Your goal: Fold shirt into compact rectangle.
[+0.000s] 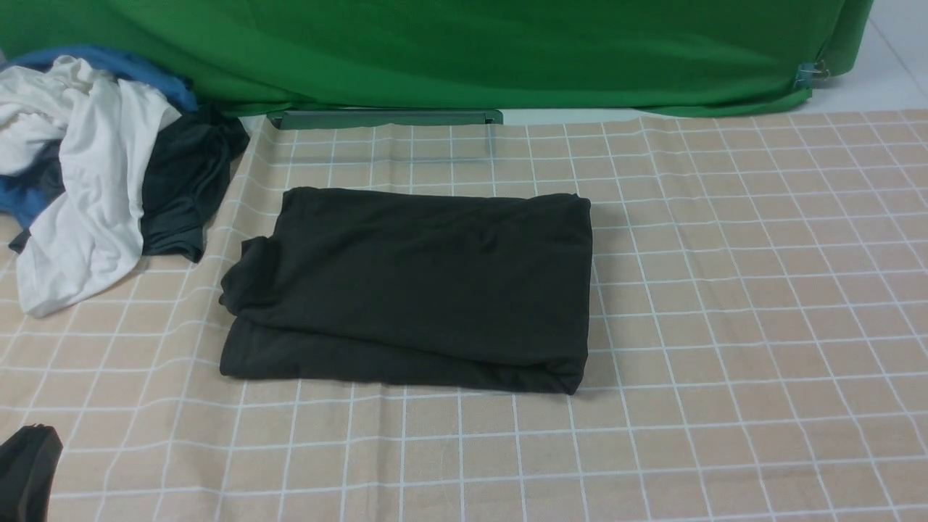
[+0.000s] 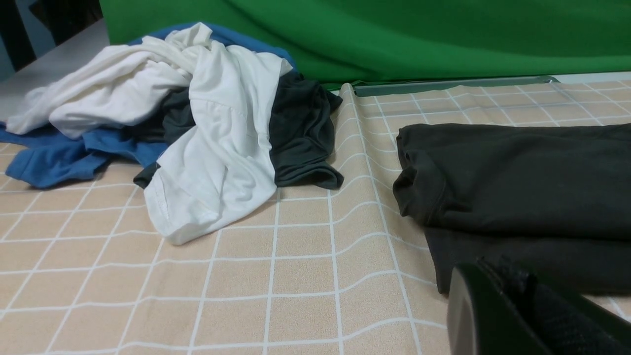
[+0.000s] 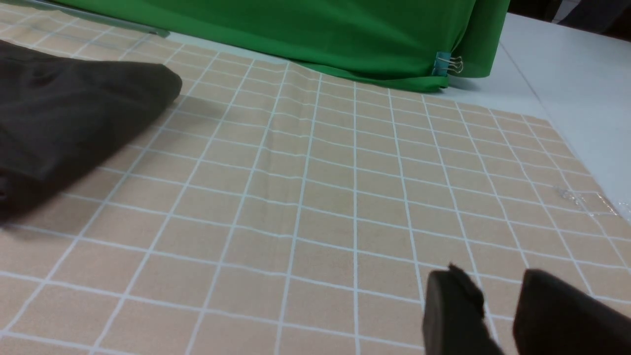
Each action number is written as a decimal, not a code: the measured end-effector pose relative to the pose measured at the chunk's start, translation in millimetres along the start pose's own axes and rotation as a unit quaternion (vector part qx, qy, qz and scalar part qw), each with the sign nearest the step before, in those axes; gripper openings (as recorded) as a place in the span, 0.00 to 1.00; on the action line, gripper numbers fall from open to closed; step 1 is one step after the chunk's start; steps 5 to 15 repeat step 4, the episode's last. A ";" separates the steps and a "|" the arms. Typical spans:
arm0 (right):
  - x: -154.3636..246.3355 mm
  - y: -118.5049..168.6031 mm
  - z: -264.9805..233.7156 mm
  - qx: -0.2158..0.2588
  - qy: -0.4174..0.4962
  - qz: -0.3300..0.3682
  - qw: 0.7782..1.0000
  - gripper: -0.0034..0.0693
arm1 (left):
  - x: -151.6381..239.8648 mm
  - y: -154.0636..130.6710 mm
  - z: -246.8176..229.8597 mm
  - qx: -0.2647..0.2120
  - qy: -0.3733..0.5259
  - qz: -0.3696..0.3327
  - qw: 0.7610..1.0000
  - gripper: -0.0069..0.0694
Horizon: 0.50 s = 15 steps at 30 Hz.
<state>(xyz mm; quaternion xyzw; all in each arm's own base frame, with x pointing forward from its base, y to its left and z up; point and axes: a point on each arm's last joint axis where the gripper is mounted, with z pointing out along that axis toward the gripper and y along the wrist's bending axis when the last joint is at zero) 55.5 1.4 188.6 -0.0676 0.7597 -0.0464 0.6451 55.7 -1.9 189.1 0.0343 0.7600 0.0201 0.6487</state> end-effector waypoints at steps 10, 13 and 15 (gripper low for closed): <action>0.0 0.0 0.0 0.000 0.000 0.000 1.000 0.37 | 0.0 0.0 0.0 0.000 0.000 0.000 1.000 0.12; 0.0 0.0 0.0 0.000 0.000 0.000 1.000 0.37 | 0.0 0.0 0.0 0.000 0.000 0.000 1.000 0.12; 0.0 0.0 0.0 0.000 0.000 0.000 1.000 0.37 | 0.0 0.0 0.0 0.000 0.000 0.000 1.000 0.12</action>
